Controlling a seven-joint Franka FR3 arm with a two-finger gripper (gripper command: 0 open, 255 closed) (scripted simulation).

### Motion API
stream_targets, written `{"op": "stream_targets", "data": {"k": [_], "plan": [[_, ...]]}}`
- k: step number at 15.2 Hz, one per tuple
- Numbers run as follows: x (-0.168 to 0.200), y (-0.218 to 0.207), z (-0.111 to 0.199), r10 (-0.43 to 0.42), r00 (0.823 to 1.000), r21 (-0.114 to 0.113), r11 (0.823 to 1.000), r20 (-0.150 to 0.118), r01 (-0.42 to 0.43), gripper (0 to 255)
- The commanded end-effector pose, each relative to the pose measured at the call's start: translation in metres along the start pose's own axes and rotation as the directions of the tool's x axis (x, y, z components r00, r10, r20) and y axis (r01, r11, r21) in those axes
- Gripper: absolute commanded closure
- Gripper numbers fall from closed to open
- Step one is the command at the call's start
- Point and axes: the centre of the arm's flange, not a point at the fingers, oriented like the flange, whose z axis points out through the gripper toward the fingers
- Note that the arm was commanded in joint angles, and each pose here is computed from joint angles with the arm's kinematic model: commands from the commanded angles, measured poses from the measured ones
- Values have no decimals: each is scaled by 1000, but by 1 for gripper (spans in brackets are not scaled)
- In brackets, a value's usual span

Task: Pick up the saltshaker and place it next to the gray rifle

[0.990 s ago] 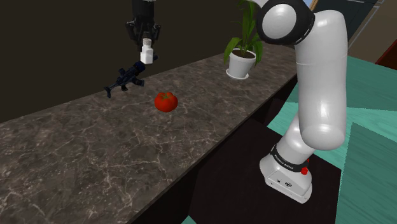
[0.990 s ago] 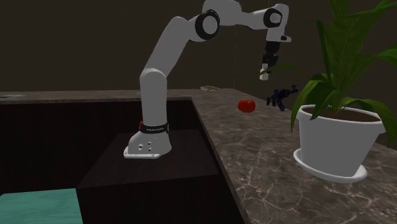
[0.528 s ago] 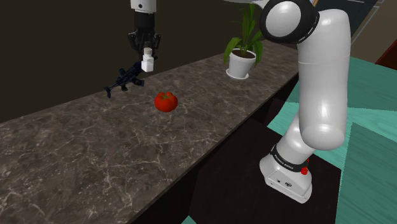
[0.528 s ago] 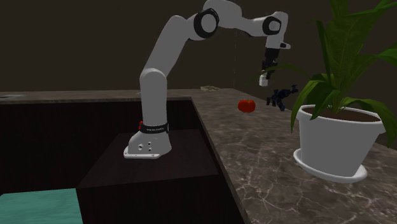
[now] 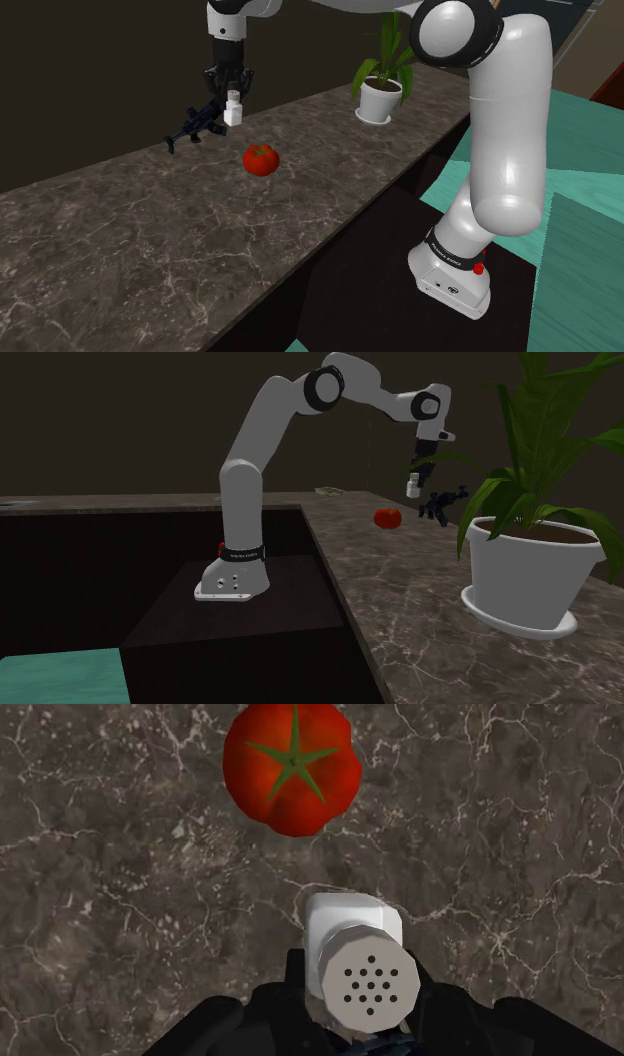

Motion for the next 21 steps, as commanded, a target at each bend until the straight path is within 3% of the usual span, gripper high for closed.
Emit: {"op": "stream_targets", "data": {"k": [1, 18, 21], "plan": [[0, 2, 11, 0, 1000, 0, 1000, 0, 0, 255], [9, 12, 104, 0, 1000, 0, 1000, 0, 0, 255], [9, 12, 104, 0, 1000, 0, 1000, 0, 0, 255]]}}
